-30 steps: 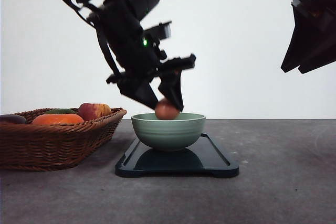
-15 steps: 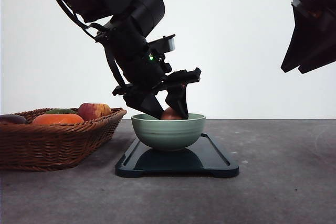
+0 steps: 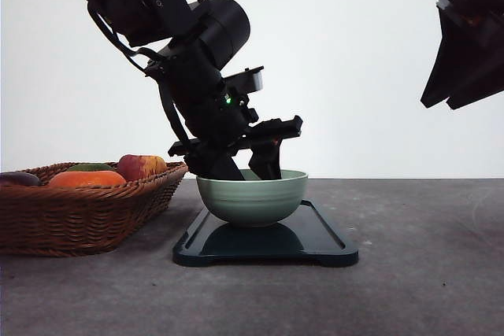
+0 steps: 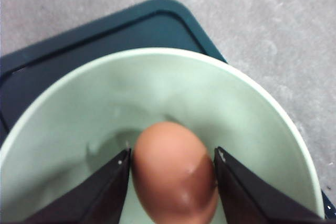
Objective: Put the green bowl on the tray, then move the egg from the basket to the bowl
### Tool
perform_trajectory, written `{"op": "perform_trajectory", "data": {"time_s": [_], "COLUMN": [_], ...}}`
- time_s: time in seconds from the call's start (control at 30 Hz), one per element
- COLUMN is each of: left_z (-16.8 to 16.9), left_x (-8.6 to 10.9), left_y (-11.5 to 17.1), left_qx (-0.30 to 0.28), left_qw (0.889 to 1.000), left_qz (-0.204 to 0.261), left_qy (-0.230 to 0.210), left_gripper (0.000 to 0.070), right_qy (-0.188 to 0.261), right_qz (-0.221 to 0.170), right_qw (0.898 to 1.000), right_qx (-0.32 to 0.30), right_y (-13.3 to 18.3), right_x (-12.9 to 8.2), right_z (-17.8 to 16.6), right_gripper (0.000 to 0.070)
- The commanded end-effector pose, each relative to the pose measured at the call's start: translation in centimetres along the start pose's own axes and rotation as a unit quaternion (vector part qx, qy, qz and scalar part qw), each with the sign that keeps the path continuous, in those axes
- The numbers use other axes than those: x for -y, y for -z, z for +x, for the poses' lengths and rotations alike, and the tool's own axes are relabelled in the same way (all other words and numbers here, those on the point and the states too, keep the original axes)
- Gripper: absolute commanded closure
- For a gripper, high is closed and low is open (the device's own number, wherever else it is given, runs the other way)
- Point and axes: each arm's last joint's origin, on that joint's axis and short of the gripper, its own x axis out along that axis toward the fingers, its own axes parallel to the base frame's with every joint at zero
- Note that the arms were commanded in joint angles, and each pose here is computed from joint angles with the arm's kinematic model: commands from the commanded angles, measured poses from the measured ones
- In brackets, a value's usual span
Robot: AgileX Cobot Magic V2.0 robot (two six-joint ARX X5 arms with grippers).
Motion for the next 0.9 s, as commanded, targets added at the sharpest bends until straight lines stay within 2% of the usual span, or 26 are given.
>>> {"op": "perform_trajectory", "data": {"time_s": [0.0,0.2,0.33,0.57,0.73,0.87], "left_z": [0.7,0.3,-0.9,-6.1,-9.5,-11.7], "left_x": [0.4,0.3,0.4,0.3,-0.5,-1.0], "left_y": [-0.1,-0.6,-2.0,-4.9,-4.7,-3.7], "left_qx": [0.001,-0.009,-0.018,0.01,-0.016,-0.013], "left_qw": [1.0,1.0,1.0,1.0,1.0,0.999], "left_qz": [0.001,-0.003,-0.002,0.004,0.021,0.024], "left_qy": [0.0,-0.003,-0.005,-0.006,-0.017,-0.022], "left_gripper": [0.0388,0.0388,0.0388,0.0389,0.0389,0.0389], "right_qy": [-0.002,-0.002,-0.002,-0.002,-0.004,-0.008], "right_qz": [-0.005,-0.005,-0.004,-0.004,-0.004,-0.004], "right_qw": [1.0,1.0,1.0,1.0,1.0,1.0], "right_qx": [0.007,0.007,0.007,0.006,0.007,0.007], "right_y": [-0.3,-0.3,-0.3,-0.3,-0.3,-0.3], "right_x": [-0.1,-0.1,-0.1,-0.1,-0.1,-0.1], "right_z": [0.0,0.0,0.0,0.0,0.0,0.0], "right_gripper": [0.0456,0.0456,0.0456,0.0456,0.0456,0.0456]}}
